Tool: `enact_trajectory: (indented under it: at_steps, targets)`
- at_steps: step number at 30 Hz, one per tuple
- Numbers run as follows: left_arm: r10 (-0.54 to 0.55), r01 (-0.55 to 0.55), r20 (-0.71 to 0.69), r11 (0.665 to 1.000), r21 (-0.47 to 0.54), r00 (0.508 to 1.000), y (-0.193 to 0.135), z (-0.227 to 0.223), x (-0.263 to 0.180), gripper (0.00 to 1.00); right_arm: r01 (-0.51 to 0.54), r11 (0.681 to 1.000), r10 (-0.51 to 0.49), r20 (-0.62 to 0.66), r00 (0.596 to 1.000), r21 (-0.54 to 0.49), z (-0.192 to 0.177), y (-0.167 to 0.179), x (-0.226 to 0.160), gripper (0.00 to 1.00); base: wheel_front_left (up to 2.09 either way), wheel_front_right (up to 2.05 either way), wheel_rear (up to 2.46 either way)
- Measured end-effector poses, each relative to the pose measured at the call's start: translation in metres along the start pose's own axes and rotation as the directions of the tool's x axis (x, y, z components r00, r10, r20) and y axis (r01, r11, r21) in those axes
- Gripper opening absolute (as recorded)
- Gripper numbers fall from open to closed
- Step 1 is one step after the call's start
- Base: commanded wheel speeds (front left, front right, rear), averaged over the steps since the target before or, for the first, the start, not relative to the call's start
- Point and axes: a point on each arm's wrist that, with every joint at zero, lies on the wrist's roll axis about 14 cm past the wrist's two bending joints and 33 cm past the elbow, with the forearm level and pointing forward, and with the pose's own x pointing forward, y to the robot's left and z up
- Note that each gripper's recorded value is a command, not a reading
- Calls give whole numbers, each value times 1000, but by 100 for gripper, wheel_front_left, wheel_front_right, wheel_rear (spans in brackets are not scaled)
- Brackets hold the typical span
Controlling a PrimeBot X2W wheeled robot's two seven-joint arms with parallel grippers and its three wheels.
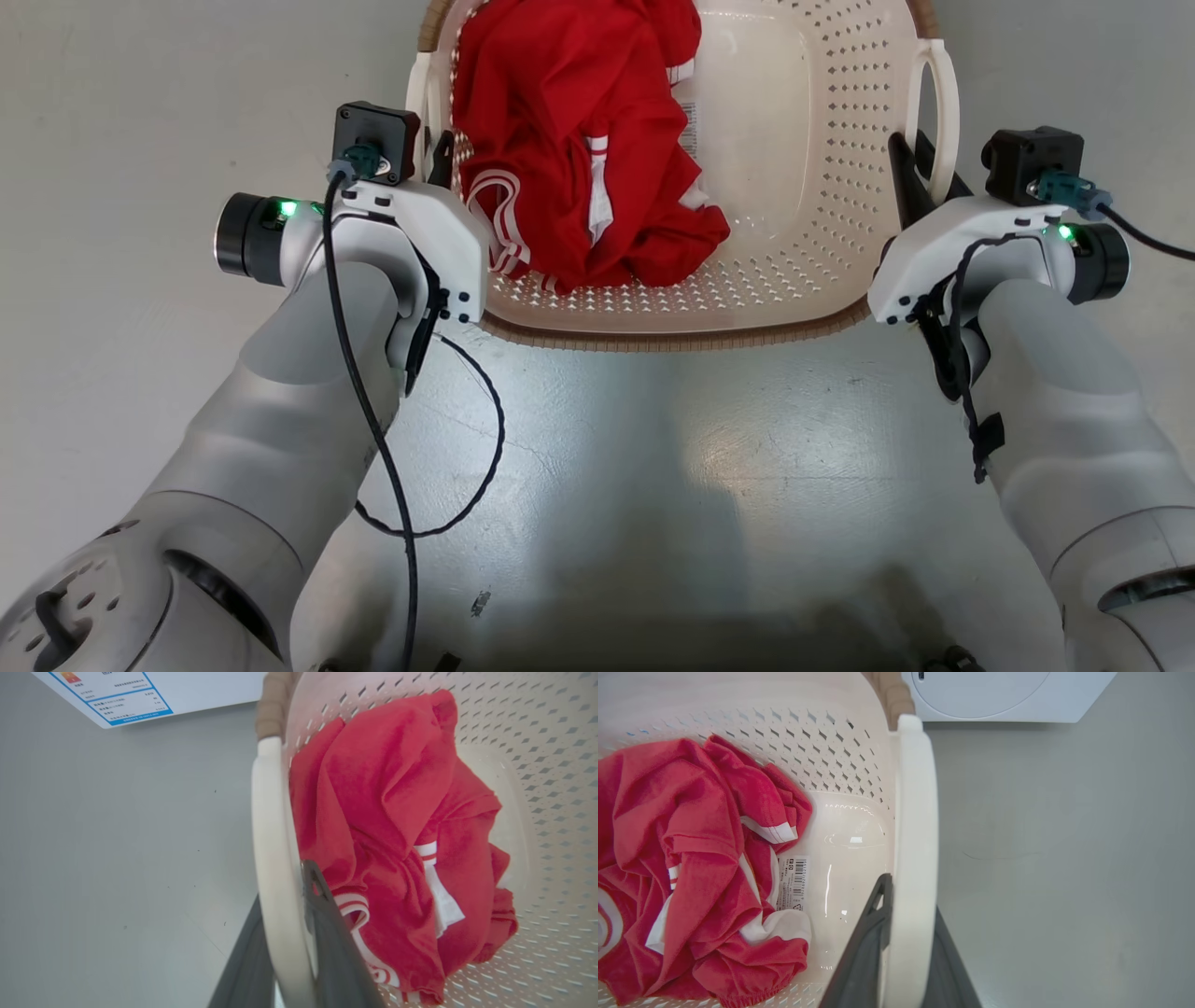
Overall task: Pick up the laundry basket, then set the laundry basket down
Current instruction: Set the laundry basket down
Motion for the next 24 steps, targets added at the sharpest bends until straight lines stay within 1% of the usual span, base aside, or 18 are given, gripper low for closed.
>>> enact_trajectory:
  at_steps: [13,24]
  targets:
    - [-7,7,-14,1000,5,1000,-1,-5,5,0,0,1000,0,-22,1000,0,-11,-1,2,0,0,0,0]
    - [-6,6,-13,1000,1,1000,-1,-4,6,0,5,1000,-5,-20,1000,0,-10,-3,1,0,0,0,0]
